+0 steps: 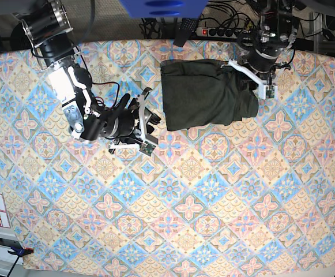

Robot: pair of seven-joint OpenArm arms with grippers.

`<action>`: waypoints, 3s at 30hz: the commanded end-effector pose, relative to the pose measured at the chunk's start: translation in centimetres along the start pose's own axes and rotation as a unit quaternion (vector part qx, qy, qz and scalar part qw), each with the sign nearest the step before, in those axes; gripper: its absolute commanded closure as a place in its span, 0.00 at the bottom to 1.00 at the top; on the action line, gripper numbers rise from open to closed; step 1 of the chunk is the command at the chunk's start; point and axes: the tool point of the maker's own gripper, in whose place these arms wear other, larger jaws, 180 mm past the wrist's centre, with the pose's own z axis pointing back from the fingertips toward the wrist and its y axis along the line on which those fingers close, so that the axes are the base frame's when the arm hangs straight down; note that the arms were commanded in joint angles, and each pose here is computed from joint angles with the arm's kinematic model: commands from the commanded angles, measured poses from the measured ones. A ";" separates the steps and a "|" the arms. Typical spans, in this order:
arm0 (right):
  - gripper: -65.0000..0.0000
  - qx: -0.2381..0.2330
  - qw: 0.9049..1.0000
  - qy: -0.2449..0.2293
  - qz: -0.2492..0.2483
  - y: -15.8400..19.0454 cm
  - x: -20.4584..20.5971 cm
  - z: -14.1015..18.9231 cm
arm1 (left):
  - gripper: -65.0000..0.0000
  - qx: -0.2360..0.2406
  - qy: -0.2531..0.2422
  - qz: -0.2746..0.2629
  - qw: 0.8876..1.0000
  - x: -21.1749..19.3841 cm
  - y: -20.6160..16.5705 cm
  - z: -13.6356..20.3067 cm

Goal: Fold the T-shirt properly
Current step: 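Pull the grasped bundle edge outward with the left gripper, then release, then grasp the bundle edge nearest the right gripper and lift it, then hold the bundle with both grippers and rotate it on the table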

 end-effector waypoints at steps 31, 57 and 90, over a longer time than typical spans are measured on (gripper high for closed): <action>0.88 0.020 0.989 0.059 0.136 2.8 1.8 -3.6 | 0.92 -0.052 0.035 0.010 0.998 -3.0 -0.4 2.6; 0.91 0.051 0.985 -0.001 0.165 7.3 8.6 -9.6 | 1.00 -0.096 0.070 0.006 0.993 -4.4 -3.9 -3.3; 0.91 -0.051 0.966 0.164 0.192 -1.9 -4.2 -7.0 | 1.00 -0.061 0.049 -0.124 0.989 0.6 -4.3 -10.7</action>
